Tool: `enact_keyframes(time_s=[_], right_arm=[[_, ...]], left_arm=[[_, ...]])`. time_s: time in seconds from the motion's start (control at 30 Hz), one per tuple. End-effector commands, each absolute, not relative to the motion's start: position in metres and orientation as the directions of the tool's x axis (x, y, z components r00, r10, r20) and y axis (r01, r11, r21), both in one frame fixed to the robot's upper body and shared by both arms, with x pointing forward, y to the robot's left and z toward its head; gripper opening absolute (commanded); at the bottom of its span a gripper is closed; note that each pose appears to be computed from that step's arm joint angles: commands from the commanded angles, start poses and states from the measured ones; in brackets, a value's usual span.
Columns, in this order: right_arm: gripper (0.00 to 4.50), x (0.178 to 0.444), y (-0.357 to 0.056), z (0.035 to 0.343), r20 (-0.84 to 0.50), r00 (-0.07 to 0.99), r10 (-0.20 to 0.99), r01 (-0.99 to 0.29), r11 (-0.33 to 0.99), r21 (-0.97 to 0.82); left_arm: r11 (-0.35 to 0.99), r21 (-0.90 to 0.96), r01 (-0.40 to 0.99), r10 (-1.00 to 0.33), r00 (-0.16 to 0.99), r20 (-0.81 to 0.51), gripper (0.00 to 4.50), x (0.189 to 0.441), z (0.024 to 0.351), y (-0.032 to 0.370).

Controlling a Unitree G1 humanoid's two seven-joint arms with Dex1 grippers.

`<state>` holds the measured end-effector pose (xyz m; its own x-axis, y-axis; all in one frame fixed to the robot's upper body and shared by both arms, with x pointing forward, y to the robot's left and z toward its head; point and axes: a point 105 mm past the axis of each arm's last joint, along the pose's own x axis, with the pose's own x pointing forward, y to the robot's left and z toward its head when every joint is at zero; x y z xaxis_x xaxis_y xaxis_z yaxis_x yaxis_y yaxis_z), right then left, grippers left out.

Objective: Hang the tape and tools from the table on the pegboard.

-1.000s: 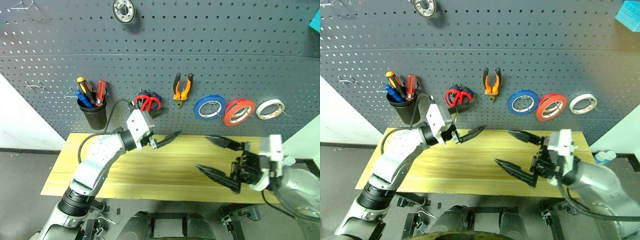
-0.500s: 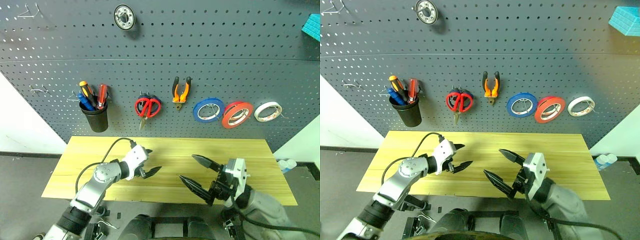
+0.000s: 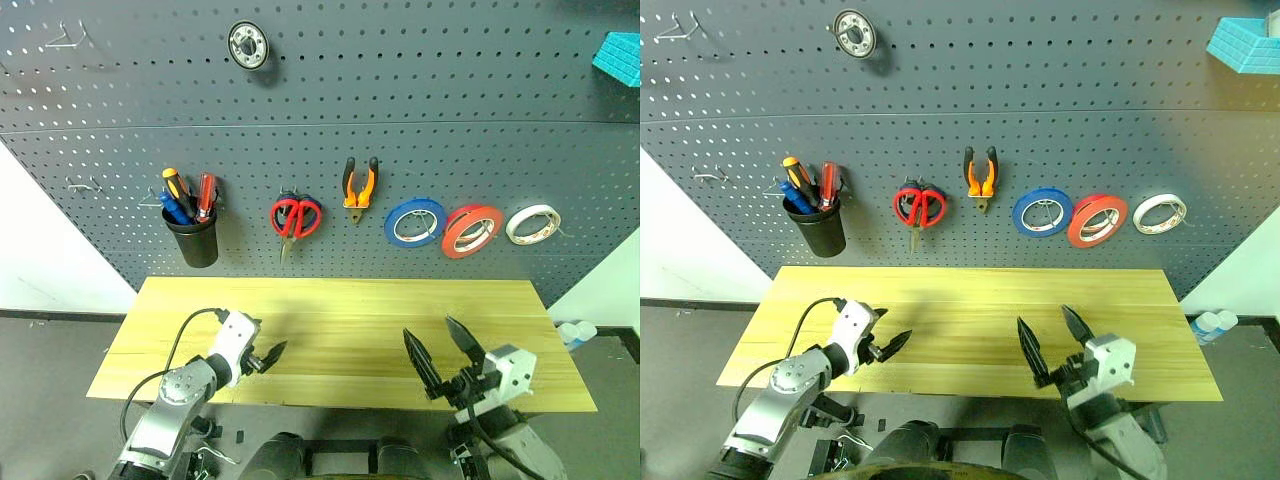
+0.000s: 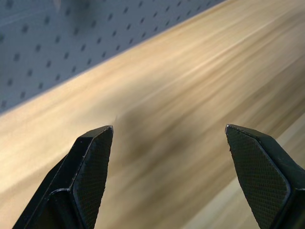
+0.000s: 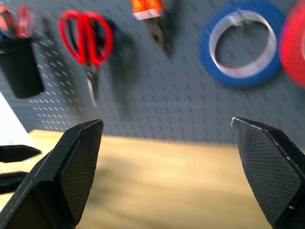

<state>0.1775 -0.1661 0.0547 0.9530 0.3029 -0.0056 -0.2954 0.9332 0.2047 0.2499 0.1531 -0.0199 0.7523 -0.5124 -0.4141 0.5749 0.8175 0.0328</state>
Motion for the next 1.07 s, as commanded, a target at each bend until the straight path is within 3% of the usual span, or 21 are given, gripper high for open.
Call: enact_keyframes(time_s=[0.03, 0.27, 0.33, 0.4, 0.67, 1.07], right_arm=[[4.50, 0.184, -0.164, 0.071, 0.065, 0.956, 0.285, -0.292, 0.935, 0.202], [4.50, 0.221, -0.150, 0.078, 0.079, 0.960, 0.268, -0.279, 0.935, 0.220], [4.50, 0.212, -0.153, 0.017, 0.001, 0.965, 0.262, -0.254, 0.936, 0.245], [4.50, 0.200, -0.156, -0.015, -0.029, 0.964, 0.264, -0.249, 0.935, 0.252], [4.50, 0.200, -0.176, -0.004, 0.040, 0.962, 0.269, -0.271, 0.938, 0.214], [4.50, 0.193, -0.196, -0.034, 0.004, 0.965, 0.261, -0.255, 0.941, 0.222]], left_arm=[[0.824, 0.012, 0.567, -0.528, 0.775, -0.347, 3.93, 0.253, -0.009, 0.148], [0.814, 0.019, 0.581, -0.546, 0.776, -0.316, 3.93, 0.258, -0.007, 0.137], [0.816, 0.015, 0.578, -0.545, 0.778, -0.311, 3.93, 0.259, -0.007, 0.135], [0.815, 0.013, 0.580, -0.549, 0.778, -0.306, 3.93, 0.259, -0.007, 0.133], [0.808, -0.005, 0.590, -0.558, 0.762, -0.329, 3.93, 0.258, -0.031, 0.134], [0.828, -0.018, 0.561, -0.527, 0.766, -0.369, 3.93, 0.255, -0.071, 0.156]])
